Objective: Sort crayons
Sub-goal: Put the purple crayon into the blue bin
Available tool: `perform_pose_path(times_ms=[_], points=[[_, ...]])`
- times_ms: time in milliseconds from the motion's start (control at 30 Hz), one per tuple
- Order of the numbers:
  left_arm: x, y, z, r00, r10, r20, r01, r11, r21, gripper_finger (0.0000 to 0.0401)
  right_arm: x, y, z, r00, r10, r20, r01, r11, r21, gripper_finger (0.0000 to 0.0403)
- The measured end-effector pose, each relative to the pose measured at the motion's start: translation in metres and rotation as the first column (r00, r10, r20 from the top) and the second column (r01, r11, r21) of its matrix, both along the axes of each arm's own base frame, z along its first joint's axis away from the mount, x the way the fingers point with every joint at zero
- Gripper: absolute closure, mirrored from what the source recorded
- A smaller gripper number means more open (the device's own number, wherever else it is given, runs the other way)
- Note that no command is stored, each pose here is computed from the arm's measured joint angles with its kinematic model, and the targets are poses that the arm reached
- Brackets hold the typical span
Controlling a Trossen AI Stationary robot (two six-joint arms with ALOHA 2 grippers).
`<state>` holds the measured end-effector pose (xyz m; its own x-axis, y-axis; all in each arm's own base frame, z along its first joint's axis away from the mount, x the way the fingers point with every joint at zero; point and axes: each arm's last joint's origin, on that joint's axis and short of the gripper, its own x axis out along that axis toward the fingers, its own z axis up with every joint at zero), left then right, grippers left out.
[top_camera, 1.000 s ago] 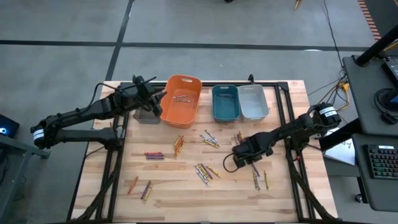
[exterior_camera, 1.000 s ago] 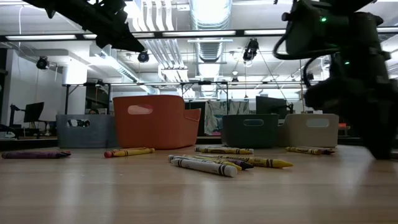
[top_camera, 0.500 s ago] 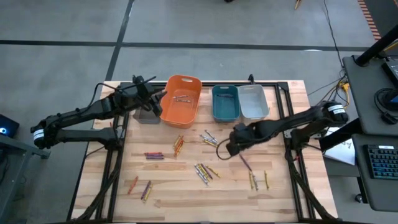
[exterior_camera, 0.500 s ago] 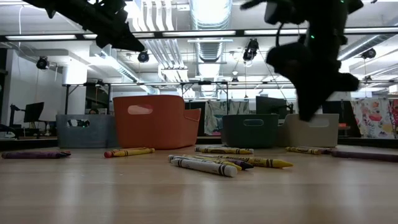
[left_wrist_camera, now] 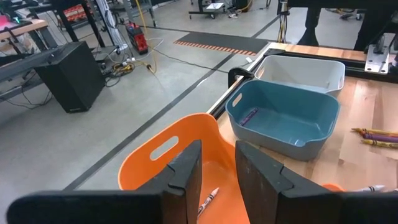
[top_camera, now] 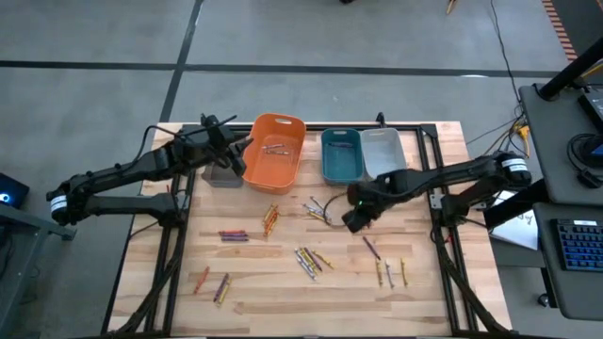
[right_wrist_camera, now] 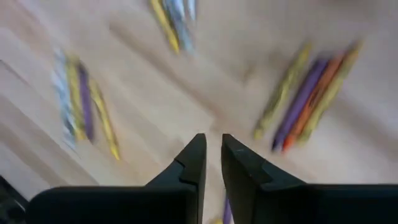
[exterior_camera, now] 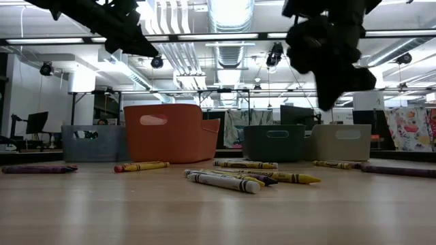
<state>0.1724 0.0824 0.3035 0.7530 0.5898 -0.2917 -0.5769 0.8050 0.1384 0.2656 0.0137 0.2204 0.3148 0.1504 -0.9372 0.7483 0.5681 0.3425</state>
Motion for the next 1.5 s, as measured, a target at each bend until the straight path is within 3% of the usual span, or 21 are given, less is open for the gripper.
perform_pose_path(times_ms=[333,633,833,1167,1500], points=[[0.002,0.001,-0.001,1.000,0.000,-0.006,0.000,1.000,-0.003,0.0321,0.010,0.031,-0.056,0.954,0.099,-0.283,-0.069,0.991,0.115,0.0263],[0.003,0.001,-0.002,1.000,0.000,-0.006,0.000,1.000,-0.002,0.0321,0.017,0.033,-0.079,0.932,0.133,-0.337,-0.108,0.990,0.092,0.0228],[0.003,0.001,-0.002,1.000,0.001,-0.003,-0.001,1.000,-0.005,0.0321,0.019,0.032,-0.090,0.917,0.152,-0.369,-0.132,0.988,0.081,0.0261],[0.003,0.001,-0.002,1.000,0.001,-0.003,-0.001,1.000,-0.005,0.0321,0.022,0.033,-0.093,0.927,0.126,-0.353,-0.106,0.992,0.075,0.0381],[0.003,0.001,-0.002,1.000,0.000,-0.004,0.000,1.000,-0.003,0.0321,0.018,0.026,-0.071,0.956,0.113,-0.272,-0.112,0.994,0.021,0.0391]])
